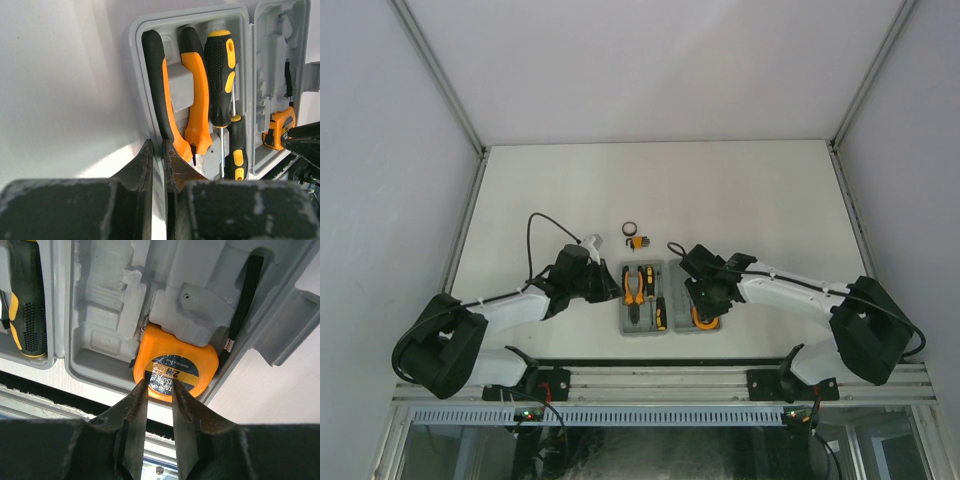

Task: Sort the tools into containers
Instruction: Place the engineering item in the storage box, then move the storage box to the center of the board.

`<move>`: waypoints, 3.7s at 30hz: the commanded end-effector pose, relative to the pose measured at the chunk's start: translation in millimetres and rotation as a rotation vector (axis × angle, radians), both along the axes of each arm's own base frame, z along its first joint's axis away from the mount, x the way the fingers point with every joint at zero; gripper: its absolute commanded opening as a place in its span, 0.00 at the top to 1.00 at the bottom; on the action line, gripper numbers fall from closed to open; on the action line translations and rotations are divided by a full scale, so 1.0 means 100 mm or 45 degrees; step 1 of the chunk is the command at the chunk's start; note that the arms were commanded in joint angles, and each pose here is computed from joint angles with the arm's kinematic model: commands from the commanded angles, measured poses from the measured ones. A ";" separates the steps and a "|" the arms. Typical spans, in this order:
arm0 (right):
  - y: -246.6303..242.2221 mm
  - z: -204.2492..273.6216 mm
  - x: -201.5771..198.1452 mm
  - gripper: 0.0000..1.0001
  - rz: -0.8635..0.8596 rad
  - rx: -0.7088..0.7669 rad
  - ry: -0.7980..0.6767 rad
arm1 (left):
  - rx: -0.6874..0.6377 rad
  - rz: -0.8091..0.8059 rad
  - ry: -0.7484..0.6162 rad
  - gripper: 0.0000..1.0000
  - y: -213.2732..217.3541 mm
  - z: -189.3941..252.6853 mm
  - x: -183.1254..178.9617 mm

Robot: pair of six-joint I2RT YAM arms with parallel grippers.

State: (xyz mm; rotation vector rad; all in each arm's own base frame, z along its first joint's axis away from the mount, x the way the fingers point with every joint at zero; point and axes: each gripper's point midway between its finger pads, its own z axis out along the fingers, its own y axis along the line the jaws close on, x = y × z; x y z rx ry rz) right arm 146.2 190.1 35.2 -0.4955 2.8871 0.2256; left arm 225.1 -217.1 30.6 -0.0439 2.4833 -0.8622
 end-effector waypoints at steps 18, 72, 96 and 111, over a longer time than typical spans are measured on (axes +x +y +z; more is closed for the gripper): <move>0.13 0.47 0.19 0.56 -0.024 0.167 -0.255 | -0.021 -0.018 -0.018 0.89 -0.06 0.18 -0.11; 0.51 0.01 -0.19 0.42 -0.349 0.127 -0.391 | 0.309 0.306 -0.213 0.37 0.34 1.12 1.32; 0.48 0.61 -0.22 0.40 -0.224 0.372 -0.563 | 0.644 0.089 -0.139 0.25 -0.30 0.68 2.03; 0.30 0.54 -0.24 0.39 -0.267 0.390 -0.541 | 0.813 0.089 -0.049 0.24 -0.24 0.29 2.11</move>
